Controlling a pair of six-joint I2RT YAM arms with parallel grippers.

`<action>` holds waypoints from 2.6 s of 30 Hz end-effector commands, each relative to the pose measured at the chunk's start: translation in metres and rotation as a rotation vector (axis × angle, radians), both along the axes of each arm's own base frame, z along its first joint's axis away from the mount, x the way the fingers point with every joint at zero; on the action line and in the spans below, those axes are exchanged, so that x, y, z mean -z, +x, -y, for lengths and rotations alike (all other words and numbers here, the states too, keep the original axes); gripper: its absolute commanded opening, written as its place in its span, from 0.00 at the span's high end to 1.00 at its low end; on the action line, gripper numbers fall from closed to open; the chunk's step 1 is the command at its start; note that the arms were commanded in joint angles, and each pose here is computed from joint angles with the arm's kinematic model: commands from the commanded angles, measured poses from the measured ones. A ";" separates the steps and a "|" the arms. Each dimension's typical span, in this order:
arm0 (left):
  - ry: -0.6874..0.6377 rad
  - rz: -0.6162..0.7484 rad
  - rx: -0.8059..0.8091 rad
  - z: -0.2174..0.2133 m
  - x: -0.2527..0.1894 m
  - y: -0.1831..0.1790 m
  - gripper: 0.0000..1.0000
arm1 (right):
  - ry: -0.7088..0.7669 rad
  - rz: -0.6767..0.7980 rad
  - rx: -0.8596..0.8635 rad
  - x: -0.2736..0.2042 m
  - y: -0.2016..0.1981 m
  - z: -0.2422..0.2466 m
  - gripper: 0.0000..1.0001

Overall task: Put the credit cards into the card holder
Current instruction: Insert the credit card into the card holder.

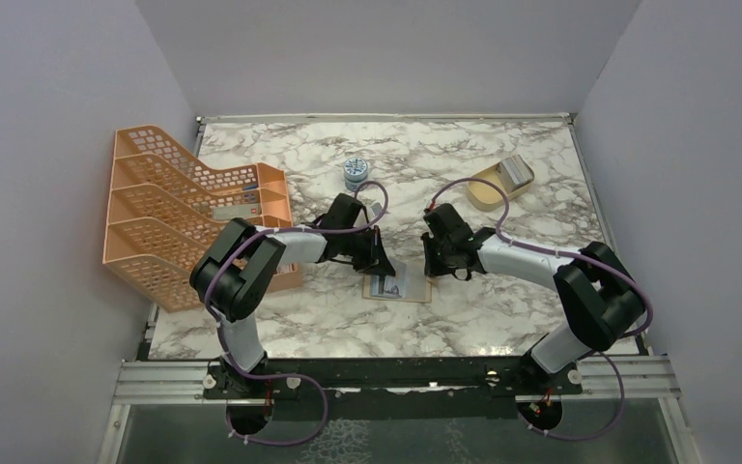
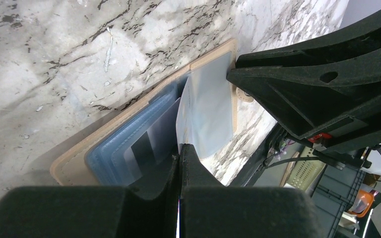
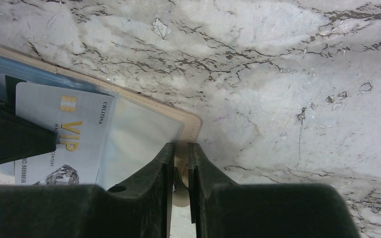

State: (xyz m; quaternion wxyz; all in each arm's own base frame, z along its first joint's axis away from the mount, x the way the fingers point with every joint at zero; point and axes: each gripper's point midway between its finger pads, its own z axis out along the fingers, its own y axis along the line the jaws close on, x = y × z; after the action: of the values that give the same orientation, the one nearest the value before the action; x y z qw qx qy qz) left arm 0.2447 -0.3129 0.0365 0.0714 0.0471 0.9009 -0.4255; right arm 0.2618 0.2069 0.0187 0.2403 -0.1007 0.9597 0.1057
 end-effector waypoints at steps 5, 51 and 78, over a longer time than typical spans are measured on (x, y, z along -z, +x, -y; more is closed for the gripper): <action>-0.065 -0.041 -0.029 0.007 -0.001 -0.003 1.00 | -0.029 -0.008 0.002 0.009 -0.004 0.006 0.85; 0.191 0.101 -0.110 -0.016 0.006 0.005 0.65 | 0.006 0.003 0.015 -0.004 -0.003 0.002 0.85; 0.027 0.041 -0.025 0.015 0.002 -0.020 1.00 | 0.011 -0.010 0.014 0.002 -0.006 0.002 0.85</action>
State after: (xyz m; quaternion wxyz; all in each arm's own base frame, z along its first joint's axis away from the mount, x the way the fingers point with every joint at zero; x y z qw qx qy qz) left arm 0.2419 -0.3144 0.0382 0.1246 0.0387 0.9206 -0.3681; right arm 0.2603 0.2065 0.0196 0.2404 -0.0948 0.9600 0.1081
